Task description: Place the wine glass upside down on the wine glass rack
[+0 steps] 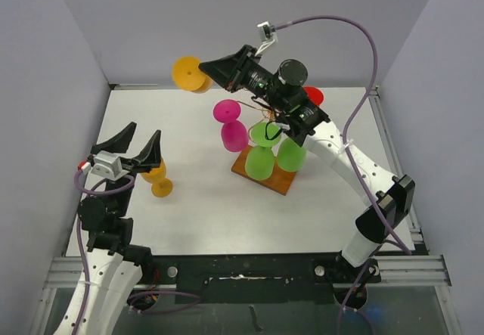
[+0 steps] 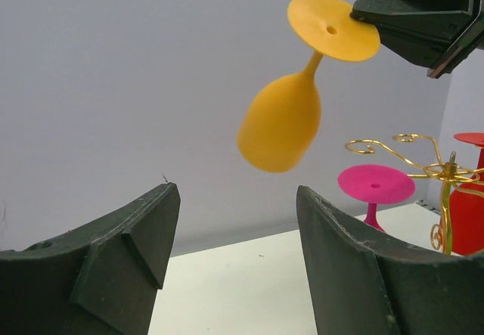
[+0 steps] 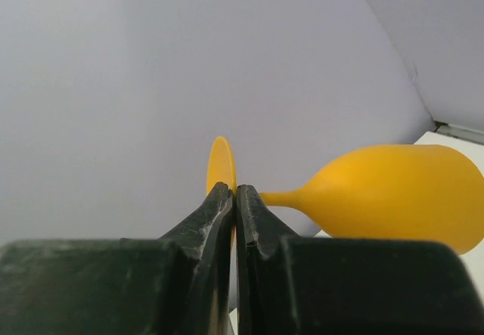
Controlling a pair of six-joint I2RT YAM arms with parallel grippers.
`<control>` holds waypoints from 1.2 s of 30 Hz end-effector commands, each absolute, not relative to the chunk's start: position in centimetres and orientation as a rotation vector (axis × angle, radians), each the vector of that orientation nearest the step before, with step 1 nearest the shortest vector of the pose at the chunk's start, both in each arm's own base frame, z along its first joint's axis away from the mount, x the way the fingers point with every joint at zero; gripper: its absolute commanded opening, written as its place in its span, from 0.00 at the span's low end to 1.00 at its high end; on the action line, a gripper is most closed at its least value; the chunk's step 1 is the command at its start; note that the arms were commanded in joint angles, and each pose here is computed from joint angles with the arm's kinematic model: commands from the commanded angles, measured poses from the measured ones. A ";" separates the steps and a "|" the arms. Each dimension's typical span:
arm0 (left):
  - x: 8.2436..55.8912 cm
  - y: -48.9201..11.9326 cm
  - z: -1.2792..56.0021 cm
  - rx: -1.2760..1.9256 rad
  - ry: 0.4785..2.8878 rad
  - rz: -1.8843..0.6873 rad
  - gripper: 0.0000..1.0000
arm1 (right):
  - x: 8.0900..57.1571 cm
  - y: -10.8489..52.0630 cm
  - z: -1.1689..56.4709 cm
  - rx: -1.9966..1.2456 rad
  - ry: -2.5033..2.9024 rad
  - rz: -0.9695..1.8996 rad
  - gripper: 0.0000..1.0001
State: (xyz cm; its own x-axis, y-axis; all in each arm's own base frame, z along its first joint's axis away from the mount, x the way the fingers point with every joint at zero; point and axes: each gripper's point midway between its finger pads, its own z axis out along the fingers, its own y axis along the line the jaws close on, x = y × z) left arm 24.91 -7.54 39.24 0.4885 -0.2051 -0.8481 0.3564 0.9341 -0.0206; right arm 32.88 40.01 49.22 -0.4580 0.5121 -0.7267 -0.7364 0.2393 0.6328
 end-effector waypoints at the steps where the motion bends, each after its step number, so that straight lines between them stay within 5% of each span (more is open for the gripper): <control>1: 24.9 -6.2 40.3 0.073 0.988 -0.334 0.62 | 34.0 37.1 54.7 -0.264 1.231 1.475 0.00; 20: 25.2 -7.6 39.8 0.068 1.068 -0.442 0.62 | 43.2 23.9 51.8 -0.045 1.378 1.180 0.00; 36: 25.6 -7.6 39.2 0.070 1.080 -0.445 0.62 | 42.6 21.5 46.4 0.006 1.570 1.190 0.00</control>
